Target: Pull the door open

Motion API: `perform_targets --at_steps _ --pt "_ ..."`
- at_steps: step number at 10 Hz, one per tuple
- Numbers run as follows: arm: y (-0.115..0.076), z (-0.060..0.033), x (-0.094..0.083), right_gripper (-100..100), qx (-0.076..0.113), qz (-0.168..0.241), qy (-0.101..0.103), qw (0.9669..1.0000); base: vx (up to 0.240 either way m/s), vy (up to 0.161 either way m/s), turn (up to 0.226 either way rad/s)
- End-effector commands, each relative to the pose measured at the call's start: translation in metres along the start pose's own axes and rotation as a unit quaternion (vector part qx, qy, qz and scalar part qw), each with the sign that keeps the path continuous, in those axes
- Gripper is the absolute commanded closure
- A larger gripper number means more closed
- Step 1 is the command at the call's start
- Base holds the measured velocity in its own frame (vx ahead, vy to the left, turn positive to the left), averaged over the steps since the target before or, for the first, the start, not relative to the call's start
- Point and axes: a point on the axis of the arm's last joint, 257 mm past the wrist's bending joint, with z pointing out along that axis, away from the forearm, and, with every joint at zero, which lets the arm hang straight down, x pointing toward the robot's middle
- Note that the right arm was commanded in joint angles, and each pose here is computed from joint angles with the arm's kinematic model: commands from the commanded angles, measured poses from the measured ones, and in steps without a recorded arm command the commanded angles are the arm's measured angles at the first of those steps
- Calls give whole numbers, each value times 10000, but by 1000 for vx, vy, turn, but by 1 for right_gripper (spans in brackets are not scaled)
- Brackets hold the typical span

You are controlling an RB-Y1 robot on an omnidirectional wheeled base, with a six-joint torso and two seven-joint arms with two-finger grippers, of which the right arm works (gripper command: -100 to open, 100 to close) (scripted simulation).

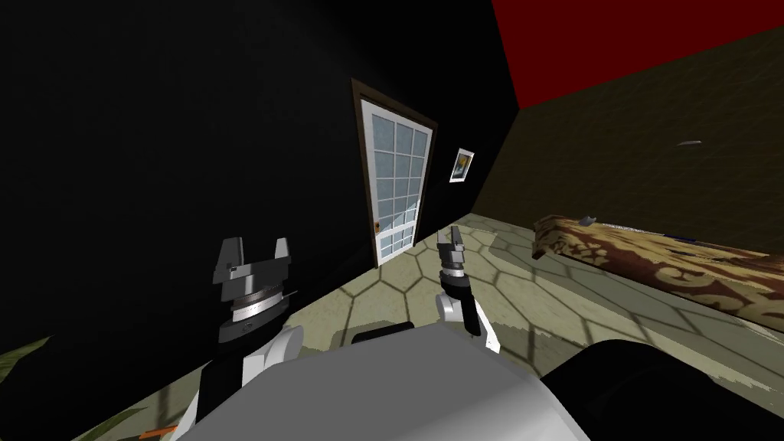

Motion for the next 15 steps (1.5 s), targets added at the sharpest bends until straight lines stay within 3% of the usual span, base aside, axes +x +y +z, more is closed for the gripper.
perform_targets --at_steps 1,5,8,12,15 --pt "-103 -32 31 -100 90 -167 41 9998 75 5 78" --pt "-384 -138 64 -100 338 -623 164 9974 77 6 79" --pt "-624 -242 87 -100 546 -1020 278 9929 86 4 95" --pt "-966 -412 110 -100 841 -1595 462 9825 97 2 106" --pt "-1228 -564 120 -100 1067 -2038 624 9712 98 -6 113"
